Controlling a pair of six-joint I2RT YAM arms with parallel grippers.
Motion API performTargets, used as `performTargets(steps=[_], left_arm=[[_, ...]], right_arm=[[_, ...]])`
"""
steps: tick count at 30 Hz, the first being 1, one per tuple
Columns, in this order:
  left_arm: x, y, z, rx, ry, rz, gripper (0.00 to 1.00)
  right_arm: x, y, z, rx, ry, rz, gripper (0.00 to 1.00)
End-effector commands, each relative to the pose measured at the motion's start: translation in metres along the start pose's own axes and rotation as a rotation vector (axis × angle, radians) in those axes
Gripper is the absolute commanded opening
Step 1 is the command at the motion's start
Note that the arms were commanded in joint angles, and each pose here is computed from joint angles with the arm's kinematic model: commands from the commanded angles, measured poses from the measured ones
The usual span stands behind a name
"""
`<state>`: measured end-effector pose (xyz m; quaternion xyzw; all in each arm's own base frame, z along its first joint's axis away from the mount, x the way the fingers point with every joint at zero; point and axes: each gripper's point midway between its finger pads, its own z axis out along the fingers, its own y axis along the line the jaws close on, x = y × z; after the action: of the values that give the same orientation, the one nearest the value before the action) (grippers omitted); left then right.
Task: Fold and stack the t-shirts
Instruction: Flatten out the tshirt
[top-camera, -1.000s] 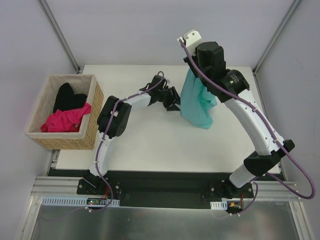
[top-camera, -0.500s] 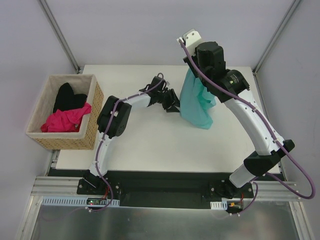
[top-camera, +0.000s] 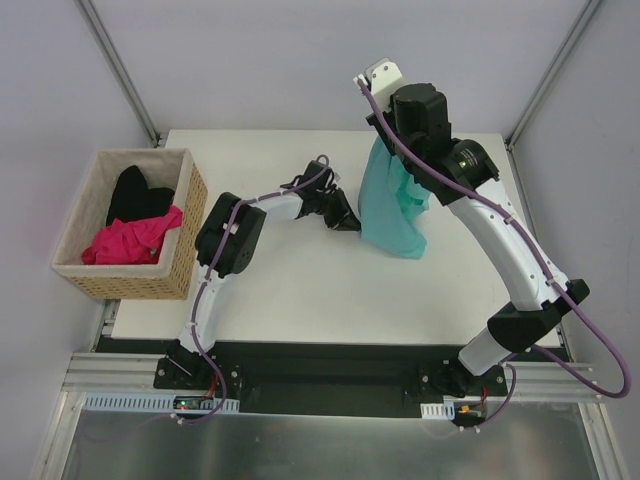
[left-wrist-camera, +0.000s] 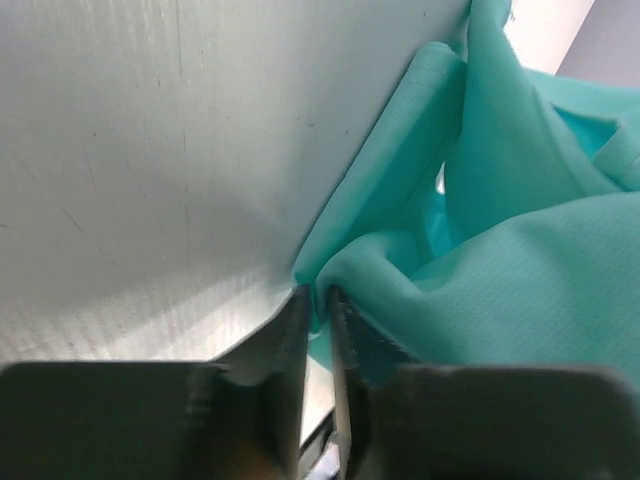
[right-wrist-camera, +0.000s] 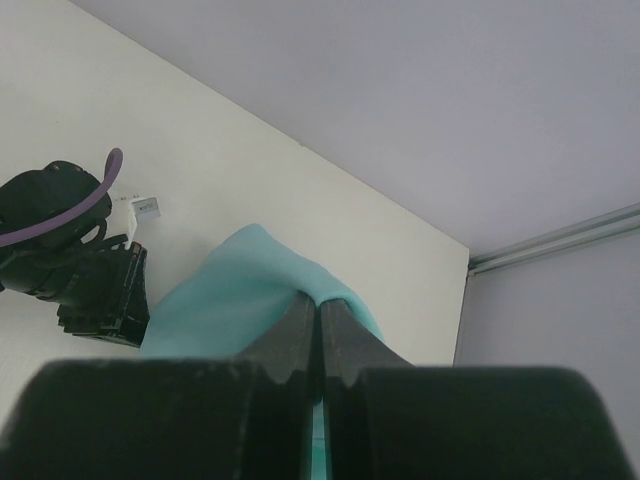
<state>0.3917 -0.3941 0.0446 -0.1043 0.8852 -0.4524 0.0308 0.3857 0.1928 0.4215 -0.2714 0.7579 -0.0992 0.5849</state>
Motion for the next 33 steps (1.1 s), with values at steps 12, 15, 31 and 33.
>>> performTargets(steps=[12,15,31,33], left_arm=[[0.004,-0.034,-0.027,0.036,-0.04,0.053,0.0],[0.0,-0.034,-0.043,0.029,-0.082,0.053,0.0],[-0.015,-0.035,-0.202,0.011,-0.396,0.065,0.0],[-0.013,-0.039,-0.224,0.001,-0.435,0.073,0.0]], right_arm=[[-0.028,-0.019,-0.021,0.032,-0.102,0.058,0.01],[-0.028,-0.019,-0.02,0.034,-0.103,0.056,0.01],[-0.001,-0.044,-0.006,0.142,-0.034,-0.005,0.01],[0.008,-0.046,-0.001,0.146,-0.016,-0.002,0.01]])
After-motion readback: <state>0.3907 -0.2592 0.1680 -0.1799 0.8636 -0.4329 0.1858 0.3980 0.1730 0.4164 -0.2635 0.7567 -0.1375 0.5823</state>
